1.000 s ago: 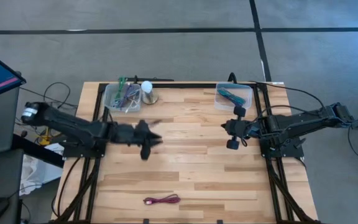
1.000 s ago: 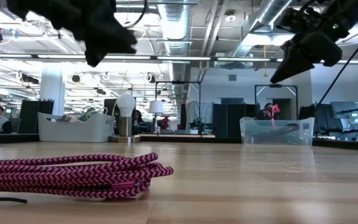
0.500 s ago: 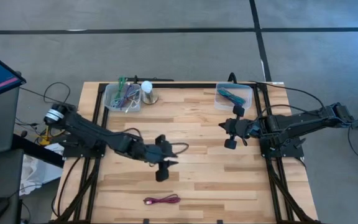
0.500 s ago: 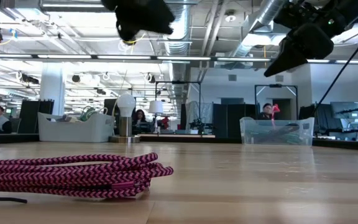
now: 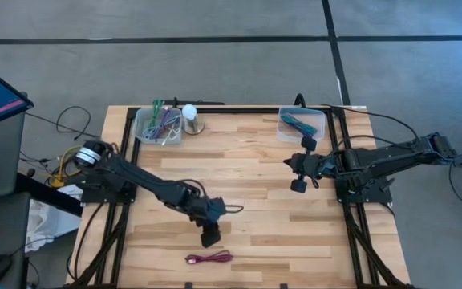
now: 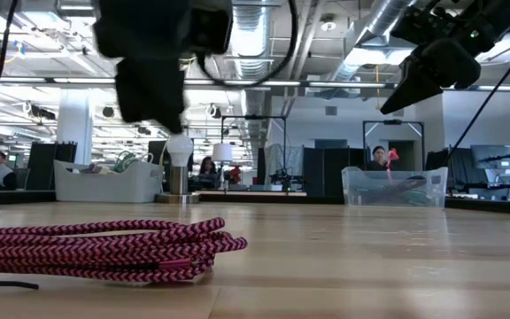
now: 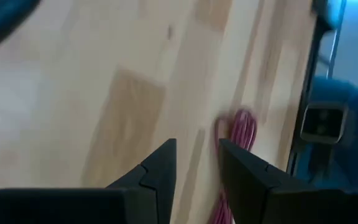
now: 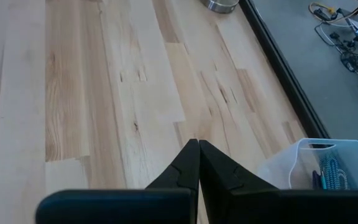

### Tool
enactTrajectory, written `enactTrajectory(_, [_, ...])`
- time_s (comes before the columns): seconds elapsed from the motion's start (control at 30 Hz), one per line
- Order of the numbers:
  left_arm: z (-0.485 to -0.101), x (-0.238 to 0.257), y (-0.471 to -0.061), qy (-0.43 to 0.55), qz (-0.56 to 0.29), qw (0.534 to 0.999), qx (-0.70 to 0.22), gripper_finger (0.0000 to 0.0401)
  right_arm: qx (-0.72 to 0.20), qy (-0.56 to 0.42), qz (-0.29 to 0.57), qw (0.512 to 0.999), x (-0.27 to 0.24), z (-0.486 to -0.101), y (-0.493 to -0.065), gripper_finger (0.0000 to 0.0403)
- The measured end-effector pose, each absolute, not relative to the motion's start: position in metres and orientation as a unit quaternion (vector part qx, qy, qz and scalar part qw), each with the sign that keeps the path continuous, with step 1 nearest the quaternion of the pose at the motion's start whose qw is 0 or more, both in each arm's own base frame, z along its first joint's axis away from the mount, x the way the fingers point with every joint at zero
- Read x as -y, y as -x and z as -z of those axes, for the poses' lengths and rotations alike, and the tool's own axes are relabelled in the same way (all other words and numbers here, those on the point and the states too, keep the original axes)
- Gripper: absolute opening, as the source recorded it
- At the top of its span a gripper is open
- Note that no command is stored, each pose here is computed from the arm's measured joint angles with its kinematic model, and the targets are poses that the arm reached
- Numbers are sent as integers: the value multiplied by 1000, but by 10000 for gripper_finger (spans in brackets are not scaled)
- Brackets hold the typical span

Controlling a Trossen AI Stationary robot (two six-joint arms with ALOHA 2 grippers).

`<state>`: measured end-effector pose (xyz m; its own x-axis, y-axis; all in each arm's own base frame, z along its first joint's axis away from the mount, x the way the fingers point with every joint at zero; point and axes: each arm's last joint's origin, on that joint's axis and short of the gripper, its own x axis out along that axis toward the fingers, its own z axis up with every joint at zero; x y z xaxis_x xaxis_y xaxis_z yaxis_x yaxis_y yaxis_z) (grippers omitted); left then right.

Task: Pick & Place USB Port
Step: Put the pink patterned charger cable into the transparent bin

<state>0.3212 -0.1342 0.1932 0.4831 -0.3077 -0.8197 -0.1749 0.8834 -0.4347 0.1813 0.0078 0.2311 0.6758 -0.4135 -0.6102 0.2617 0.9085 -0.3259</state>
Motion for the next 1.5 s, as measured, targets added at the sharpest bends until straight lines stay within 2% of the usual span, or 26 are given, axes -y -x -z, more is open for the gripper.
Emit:
enactTrajectory(0.3, [-175,141,-323,260,84,785,-556,118,-357,107,187,909,-8,-231,-181,0])
enactTrajectory(0.6, [-179,189,-310,290,119,786,-533,112,-357,107,188,909,-8,-231,-181,0])
enactTrajectory(0.83, [-185,214,-297,322,100,776,-532,77,-356,107,188,909,-8,-231,-181,0])
enactTrajectory(1.03, [-185,209,-295,298,76,773,-554,28,-354,100,191,910,-8,-231,-181,0])
enactTrajectory(1.13, [-195,207,-303,294,84,785,-539,6,-354,96,193,910,-8,-231,-181,0])
enactTrajectory(1.33, [-246,199,-341,226,92,865,-439,4,-356,96,193,909,-8,-231,-181,0])
enactTrajectory(1.5, [-263,190,-350,183,52,860,-473,4,-367,100,192,905,-7,-229,-179,0])
